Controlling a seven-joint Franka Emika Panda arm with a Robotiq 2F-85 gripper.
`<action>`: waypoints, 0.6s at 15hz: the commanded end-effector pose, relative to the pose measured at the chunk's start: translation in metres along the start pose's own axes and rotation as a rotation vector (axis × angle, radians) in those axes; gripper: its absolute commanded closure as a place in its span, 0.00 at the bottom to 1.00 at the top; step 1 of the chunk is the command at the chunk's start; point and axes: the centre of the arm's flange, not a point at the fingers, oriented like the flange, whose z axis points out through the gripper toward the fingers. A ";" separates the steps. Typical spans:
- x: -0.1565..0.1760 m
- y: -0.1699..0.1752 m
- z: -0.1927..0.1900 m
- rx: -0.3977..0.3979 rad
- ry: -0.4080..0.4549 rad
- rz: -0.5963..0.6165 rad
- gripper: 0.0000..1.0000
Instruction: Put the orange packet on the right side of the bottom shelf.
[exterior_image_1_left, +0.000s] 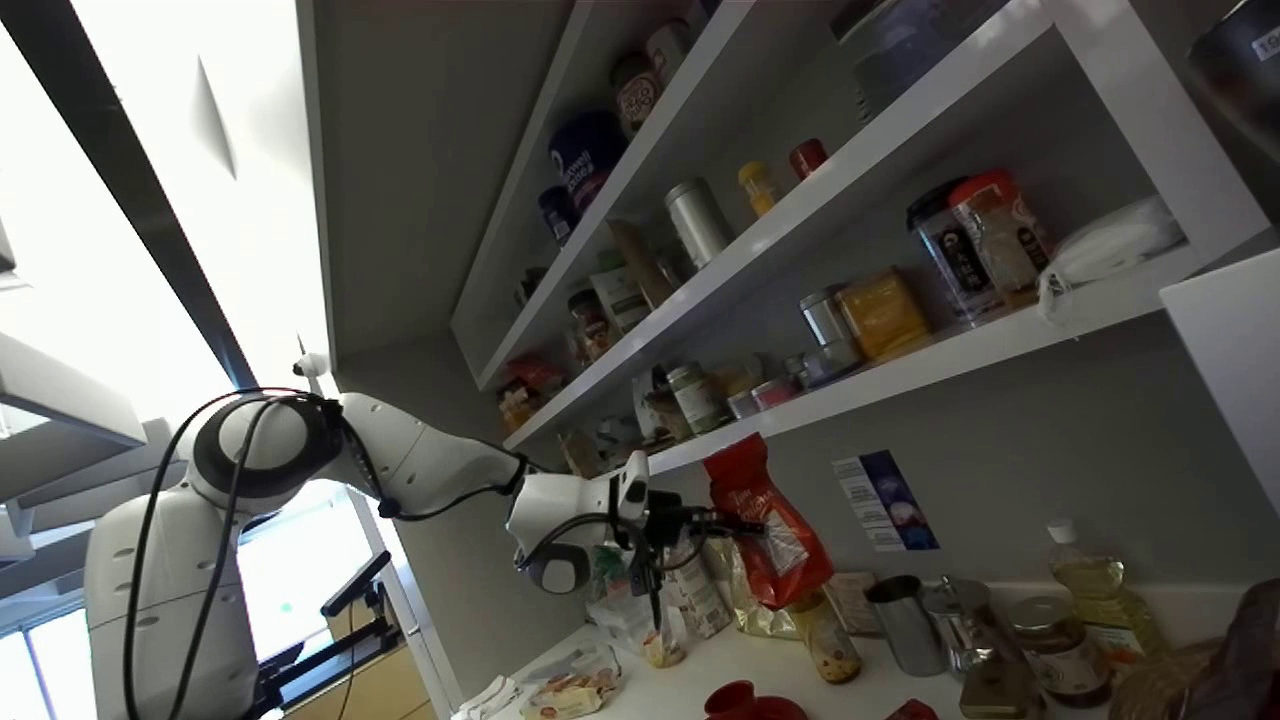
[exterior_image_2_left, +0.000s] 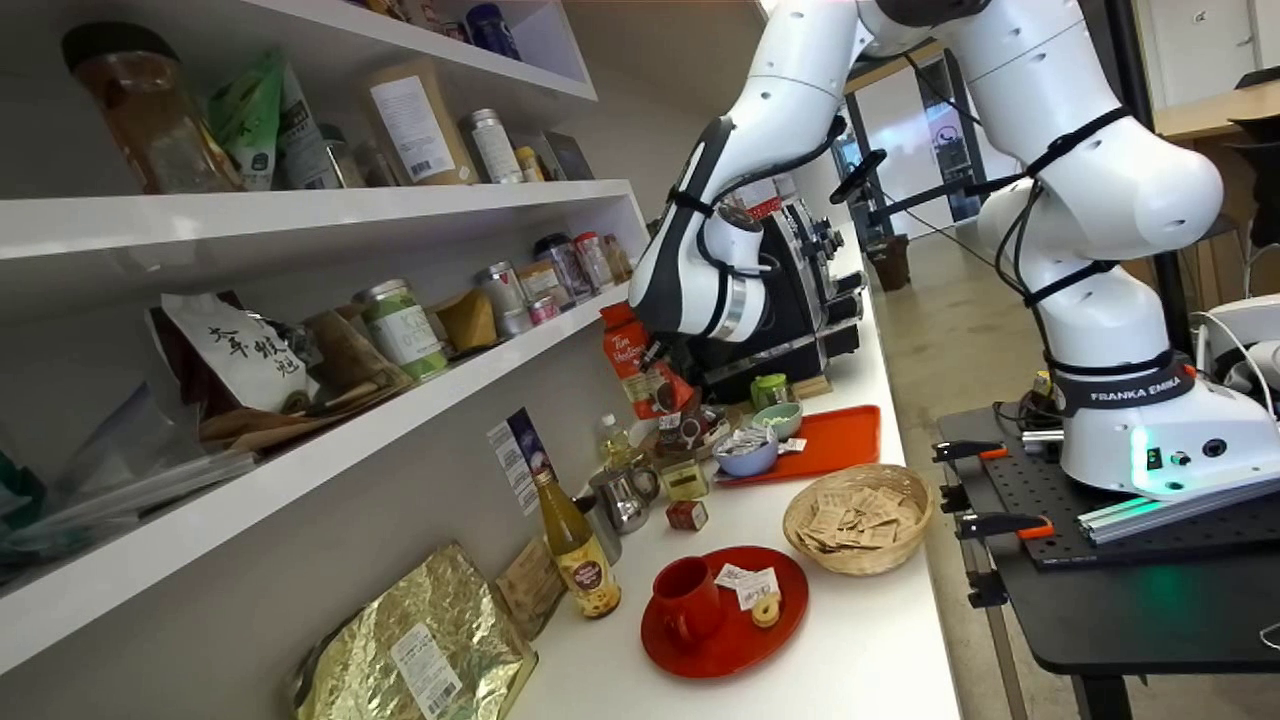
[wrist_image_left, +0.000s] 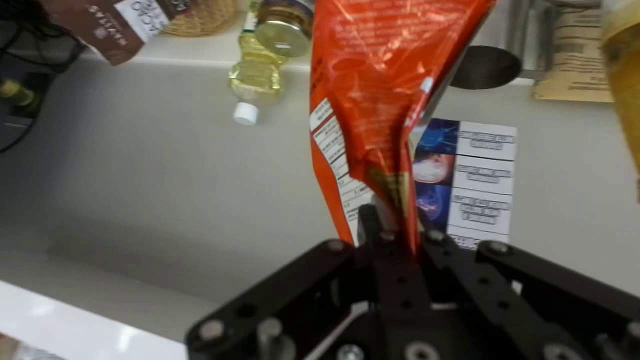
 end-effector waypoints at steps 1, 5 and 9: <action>0.045 0.027 -0.027 -0.116 0.000 -0.004 0.99; 0.068 0.065 -0.039 -0.246 0.005 0.022 0.99; 0.105 0.106 -0.038 -0.351 0.014 0.081 0.99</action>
